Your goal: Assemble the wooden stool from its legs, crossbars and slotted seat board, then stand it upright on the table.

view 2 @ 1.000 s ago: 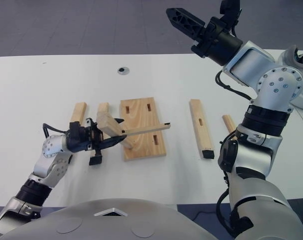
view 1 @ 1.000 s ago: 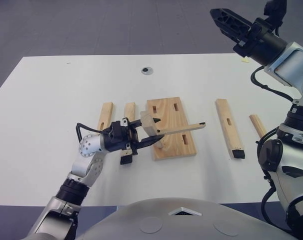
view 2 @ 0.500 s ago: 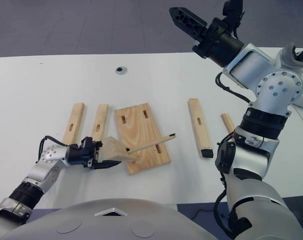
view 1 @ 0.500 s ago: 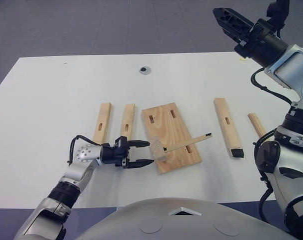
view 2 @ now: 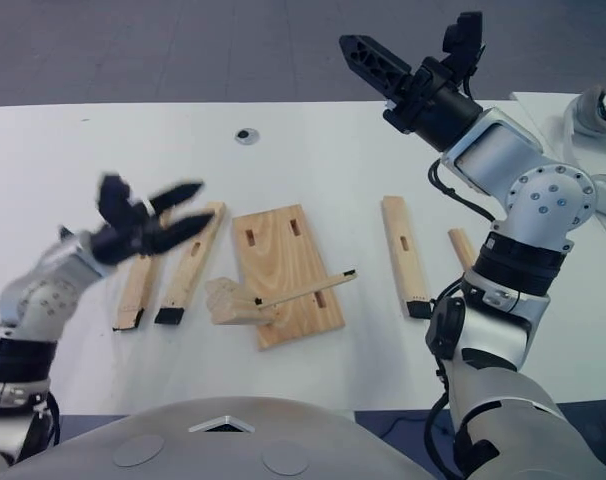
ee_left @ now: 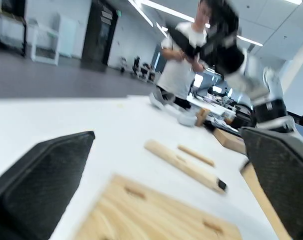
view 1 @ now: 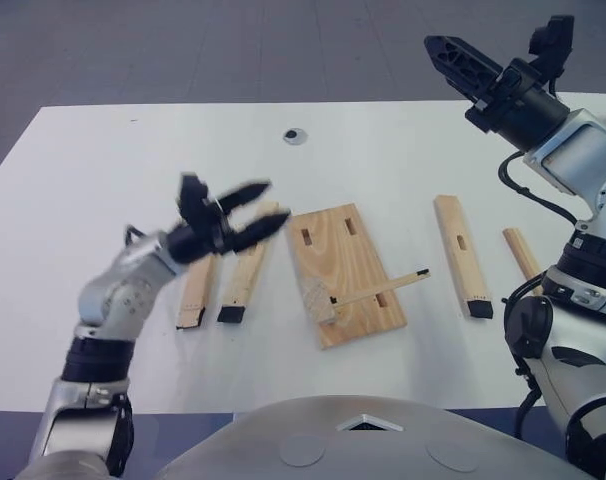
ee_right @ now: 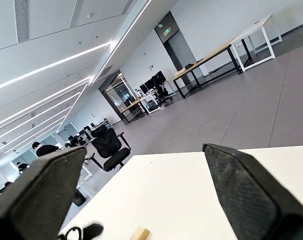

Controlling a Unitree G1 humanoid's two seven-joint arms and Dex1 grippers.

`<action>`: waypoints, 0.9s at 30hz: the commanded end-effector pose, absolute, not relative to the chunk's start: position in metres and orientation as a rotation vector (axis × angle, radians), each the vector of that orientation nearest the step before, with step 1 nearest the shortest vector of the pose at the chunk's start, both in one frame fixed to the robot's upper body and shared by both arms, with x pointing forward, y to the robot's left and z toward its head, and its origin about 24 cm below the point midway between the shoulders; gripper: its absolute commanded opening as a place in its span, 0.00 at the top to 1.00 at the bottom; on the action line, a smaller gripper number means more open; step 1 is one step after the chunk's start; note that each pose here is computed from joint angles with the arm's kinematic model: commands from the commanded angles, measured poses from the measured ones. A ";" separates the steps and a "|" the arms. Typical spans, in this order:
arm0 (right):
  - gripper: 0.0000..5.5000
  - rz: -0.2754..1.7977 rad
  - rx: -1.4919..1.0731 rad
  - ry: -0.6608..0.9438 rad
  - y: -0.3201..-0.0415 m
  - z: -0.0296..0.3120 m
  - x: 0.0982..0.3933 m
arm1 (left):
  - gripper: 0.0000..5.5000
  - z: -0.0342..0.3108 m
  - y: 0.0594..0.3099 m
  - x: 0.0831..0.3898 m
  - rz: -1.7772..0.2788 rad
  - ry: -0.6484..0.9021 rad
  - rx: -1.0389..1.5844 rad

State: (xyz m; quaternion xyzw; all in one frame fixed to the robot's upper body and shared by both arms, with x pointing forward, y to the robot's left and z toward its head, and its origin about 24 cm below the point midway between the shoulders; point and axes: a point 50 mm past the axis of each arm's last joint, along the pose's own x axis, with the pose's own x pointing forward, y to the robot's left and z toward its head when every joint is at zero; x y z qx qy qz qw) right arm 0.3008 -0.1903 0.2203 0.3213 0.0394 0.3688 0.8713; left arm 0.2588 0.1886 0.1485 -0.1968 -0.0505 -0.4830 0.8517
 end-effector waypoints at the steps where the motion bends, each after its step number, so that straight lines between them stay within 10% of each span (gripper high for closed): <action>1: 0.21 0.747 0.679 0.056 -0.192 0.221 0.296 | 0.02 0.134 0.191 0.265 -0.859 0.054 -0.207; 14: 0.21 0.714 0.693 0.038 -0.197 0.221 0.294 | 0.02 0.029 0.174 0.214 -0.617 0.770 0.105; 27: 0.21 0.702 0.697 0.036 -0.197 0.219 0.295 | 0.41 0.012 0.191 0.222 -0.499 0.795 0.100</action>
